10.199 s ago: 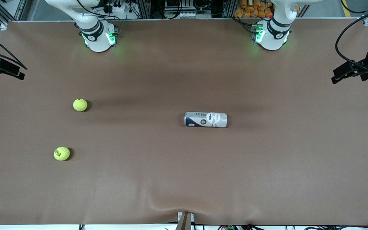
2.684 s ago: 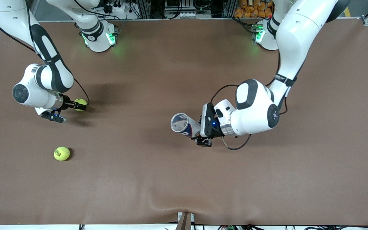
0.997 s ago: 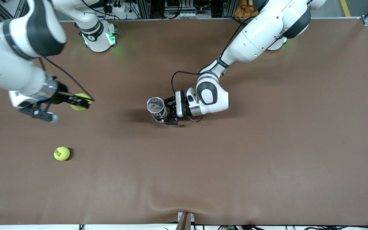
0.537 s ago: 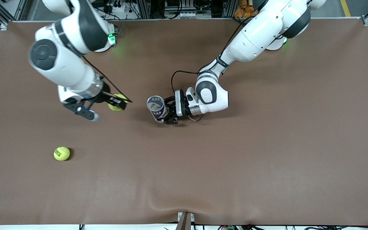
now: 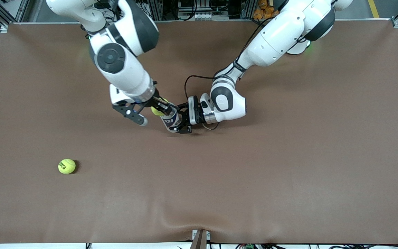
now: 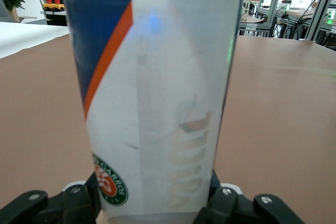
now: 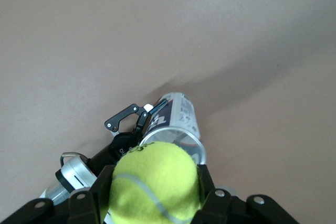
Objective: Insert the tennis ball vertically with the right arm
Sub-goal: 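Carry the ball over the tube opening and release it with the right gripper, then move the right gripper to the ROLAND GARROS ball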
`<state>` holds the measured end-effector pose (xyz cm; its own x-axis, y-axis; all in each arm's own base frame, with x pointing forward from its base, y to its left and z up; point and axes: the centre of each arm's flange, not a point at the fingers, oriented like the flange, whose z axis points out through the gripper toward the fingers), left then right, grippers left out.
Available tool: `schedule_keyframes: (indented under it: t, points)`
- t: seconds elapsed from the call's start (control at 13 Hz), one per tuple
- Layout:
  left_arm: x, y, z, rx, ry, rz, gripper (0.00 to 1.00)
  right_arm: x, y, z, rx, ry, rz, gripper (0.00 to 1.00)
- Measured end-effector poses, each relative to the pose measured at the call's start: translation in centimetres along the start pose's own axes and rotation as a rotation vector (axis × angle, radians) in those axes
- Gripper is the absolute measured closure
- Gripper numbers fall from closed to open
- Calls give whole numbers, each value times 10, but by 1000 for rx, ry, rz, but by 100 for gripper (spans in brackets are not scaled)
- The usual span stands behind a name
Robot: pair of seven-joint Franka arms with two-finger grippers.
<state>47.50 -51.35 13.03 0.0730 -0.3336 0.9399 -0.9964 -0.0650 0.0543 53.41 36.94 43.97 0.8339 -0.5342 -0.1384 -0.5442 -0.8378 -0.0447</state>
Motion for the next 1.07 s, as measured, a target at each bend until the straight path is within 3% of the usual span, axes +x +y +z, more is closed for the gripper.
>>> schedule_keyframes:
  t: [0.69, 0.92, 1.07]
  points:
    - [0, 0, 0, 0, 0, 0, 26, -9, -6, 39, -69, -20, 17, 33]
    - [0, 1, 0, 0, 0, 1, 26, -8, -5, 43, -80, -24, 20, 4]
    - [0, 0, 0, 0, -1, 1, 26, -6, -3, 43, -95, -24, 22, 0]
